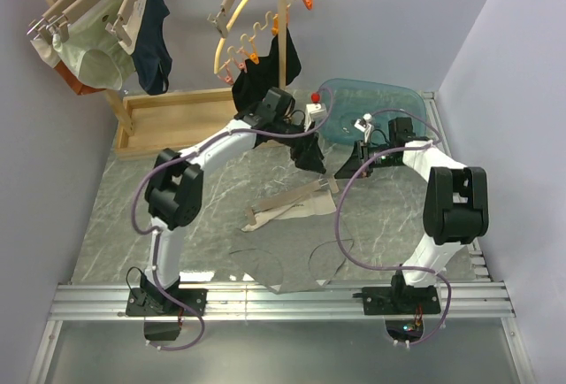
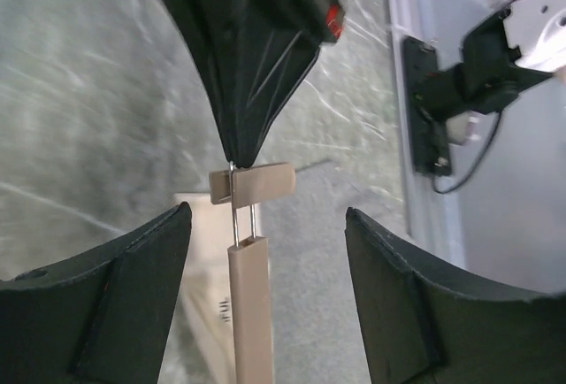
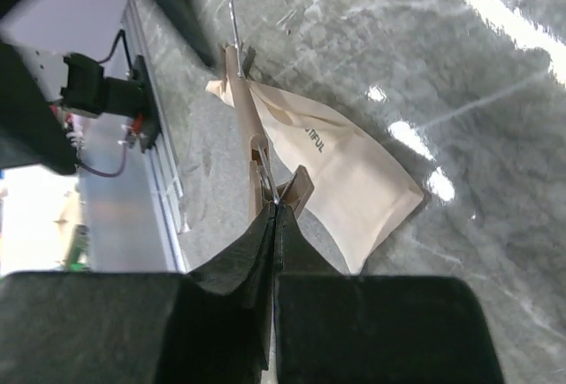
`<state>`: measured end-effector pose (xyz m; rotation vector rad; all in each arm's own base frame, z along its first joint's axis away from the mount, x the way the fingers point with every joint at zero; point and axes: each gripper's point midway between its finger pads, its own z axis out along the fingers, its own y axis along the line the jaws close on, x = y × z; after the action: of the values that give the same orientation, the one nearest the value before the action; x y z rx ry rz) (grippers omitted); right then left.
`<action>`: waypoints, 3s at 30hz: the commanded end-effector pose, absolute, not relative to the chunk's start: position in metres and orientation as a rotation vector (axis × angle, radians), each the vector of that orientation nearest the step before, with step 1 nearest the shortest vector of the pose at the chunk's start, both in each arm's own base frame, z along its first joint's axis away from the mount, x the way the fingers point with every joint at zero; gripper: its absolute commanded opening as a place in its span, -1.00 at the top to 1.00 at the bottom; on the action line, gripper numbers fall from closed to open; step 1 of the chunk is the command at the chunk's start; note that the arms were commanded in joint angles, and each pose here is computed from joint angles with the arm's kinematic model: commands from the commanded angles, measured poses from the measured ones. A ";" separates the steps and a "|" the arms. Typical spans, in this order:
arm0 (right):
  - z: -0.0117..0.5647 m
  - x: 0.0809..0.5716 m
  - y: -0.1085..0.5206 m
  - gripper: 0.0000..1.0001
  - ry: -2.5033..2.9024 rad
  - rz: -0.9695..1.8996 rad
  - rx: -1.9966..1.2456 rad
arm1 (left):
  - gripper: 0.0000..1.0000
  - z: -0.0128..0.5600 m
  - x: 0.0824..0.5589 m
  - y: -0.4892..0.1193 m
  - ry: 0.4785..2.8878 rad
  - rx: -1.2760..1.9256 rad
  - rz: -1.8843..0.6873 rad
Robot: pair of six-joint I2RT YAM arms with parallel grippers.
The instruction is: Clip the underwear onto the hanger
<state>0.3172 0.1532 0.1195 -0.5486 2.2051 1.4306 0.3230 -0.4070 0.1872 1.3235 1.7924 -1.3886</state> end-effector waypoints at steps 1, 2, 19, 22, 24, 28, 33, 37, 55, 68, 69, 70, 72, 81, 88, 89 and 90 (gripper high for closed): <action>0.144 0.322 0.154 1.00 2.121 1.336 -0.671 | -0.50 0.184 0.309 -0.412 1.812 1.332 -1.602; 0.145 0.321 0.154 1.00 2.119 1.329 -0.678 | -0.50 0.182 0.308 -0.412 1.818 1.329 -1.632; 0.161 0.304 0.179 1.00 2.051 1.261 -0.849 | -0.48 0.160 0.290 -0.422 1.865 1.239 -1.915; 0.162 0.303 0.180 1.00 2.052 1.261 -0.855 | -0.38 0.157 0.290 -0.421 1.867 1.231 -1.904; 0.163 0.303 0.181 1.00 2.048 1.256 -0.856 | -0.32 0.157 0.289 -0.421 1.870 1.232 -1.903; 0.166 0.302 0.183 1.00 2.044 1.259 -0.866 | -0.17 0.156 0.290 -0.422 1.873 1.232 -1.902; 0.167 0.301 0.184 1.00 2.038 1.256 -0.870 | 0.38 0.158 0.289 -0.422 1.866 1.228 -1.923; 0.166 0.300 0.184 1.00 2.039 1.255 -0.872 | 0.91 0.158 0.287 -0.421 1.865 1.233 -1.925; 0.107 0.339 0.127 0.14 2.353 0.991 -0.384 | 0.99 0.162 0.291 -0.410 1.824 1.269 -1.900; 0.056 0.337 0.179 0.10 2.493 0.992 -0.340 | 0.99 0.161 0.286 -0.406 1.821 1.280 -1.899; 0.050 0.338 0.181 0.10 2.505 0.984 -0.338 | 0.99 0.161 0.285 -0.406 1.823 1.280 -1.899; 0.049 0.338 0.185 0.10 2.505 0.984 -0.339 | 0.99 0.161 0.286 -0.406 1.823 1.278 -1.896; 0.044 0.338 0.192 0.10 2.513 0.988 -0.353 | 0.99 0.161 0.287 -0.406 1.827 1.277 -1.893; 0.033 0.335 0.209 0.10 2.566 0.974 -0.404 | 0.99 0.161 0.288 -0.407 1.823 1.277 -1.899; 0.023 0.328 0.216 0.22 2.611 0.984 -0.433 | 0.99 0.158 0.287 -0.406 1.833 1.274 -1.896; 0.023 0.329 0.217 0.34 2.614 0.989 -0.437 | 1.00 0.158 0.288 -0.405 1.834 1.272 -1.896; 0.022 0.327 0.217 0.48 2.620 1.003 -0.437 | 0.99 0.158 0.289 -0.405 1.839 1.268 -1.893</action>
<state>0.3217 0.2131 0.0214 -0.4189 2.6168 1.0002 0.2890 -0.4072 0.1354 1.2242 1.9390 -1.8879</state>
